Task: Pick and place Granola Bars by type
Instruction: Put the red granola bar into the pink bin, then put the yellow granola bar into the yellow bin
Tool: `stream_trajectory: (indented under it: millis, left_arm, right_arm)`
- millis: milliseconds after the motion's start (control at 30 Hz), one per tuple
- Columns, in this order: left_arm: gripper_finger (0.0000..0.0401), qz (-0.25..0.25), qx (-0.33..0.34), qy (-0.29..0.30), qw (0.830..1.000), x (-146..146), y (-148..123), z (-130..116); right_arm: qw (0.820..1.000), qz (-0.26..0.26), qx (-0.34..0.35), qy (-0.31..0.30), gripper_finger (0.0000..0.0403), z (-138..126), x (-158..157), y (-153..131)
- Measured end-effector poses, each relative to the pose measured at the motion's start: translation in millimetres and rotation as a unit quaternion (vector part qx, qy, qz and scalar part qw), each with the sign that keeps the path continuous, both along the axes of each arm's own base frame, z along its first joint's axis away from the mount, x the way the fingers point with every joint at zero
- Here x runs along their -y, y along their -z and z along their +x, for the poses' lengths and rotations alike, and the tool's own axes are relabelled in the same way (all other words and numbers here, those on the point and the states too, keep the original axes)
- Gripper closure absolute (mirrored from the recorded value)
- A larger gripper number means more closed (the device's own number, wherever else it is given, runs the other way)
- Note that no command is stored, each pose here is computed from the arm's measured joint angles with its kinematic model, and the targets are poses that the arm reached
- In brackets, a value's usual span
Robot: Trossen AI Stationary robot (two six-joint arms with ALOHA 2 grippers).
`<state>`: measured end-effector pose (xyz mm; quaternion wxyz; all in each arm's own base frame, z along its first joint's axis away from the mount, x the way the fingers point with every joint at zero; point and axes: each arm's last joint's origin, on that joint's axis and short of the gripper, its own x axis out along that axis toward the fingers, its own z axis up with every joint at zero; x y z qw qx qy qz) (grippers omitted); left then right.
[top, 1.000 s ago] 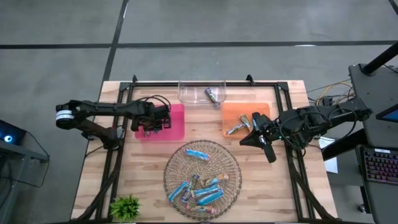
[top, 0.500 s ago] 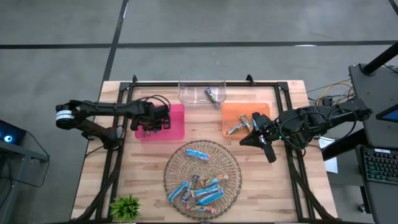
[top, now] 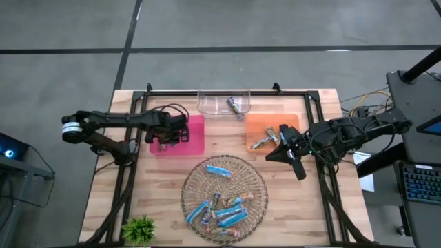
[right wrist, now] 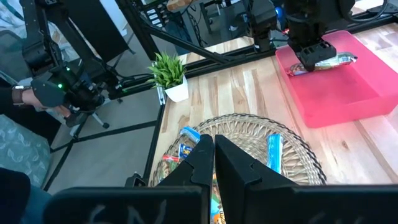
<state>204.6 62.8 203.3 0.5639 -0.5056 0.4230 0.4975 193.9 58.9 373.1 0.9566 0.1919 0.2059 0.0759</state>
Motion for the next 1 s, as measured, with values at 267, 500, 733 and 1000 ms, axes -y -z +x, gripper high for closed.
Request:
stream_trajectory:
  millis: [267, 500, 733, 1000]
  left_arm:
    - [0.0248, -0.003, 0.005, 0.008, 1.000, -0.3, -0.1, 0.8]
    - [0.0199, -0.009, 0.006, 0.013, 1.000, 0.1, -0.1, 0.9]
    - [0.0197, -0.016, 0.008, 0.024, 1.000, 0.7, -0.1, 1.1]
    - [0.0197, -0.017, 0.008, 0.024, 1.000, 0.7, -0.1, 1.1]
  right_arm:
    - [1.000, 0.000, 0.000, 0.000, 0.0394, 0.0, 0.0, 0.0]
    - [1.000, -0.001, 0.000, 0.001, 0.0394, 0.0, 0.1, 0.0]
    - [1.000, -0.002, 0.001, 0.004, 0.0394, 0.1, 0.2, 0.0]
    - [1.000, -0.002, 0.001, 0.004, 0.0394, 0.1, 0.2, 0.0]
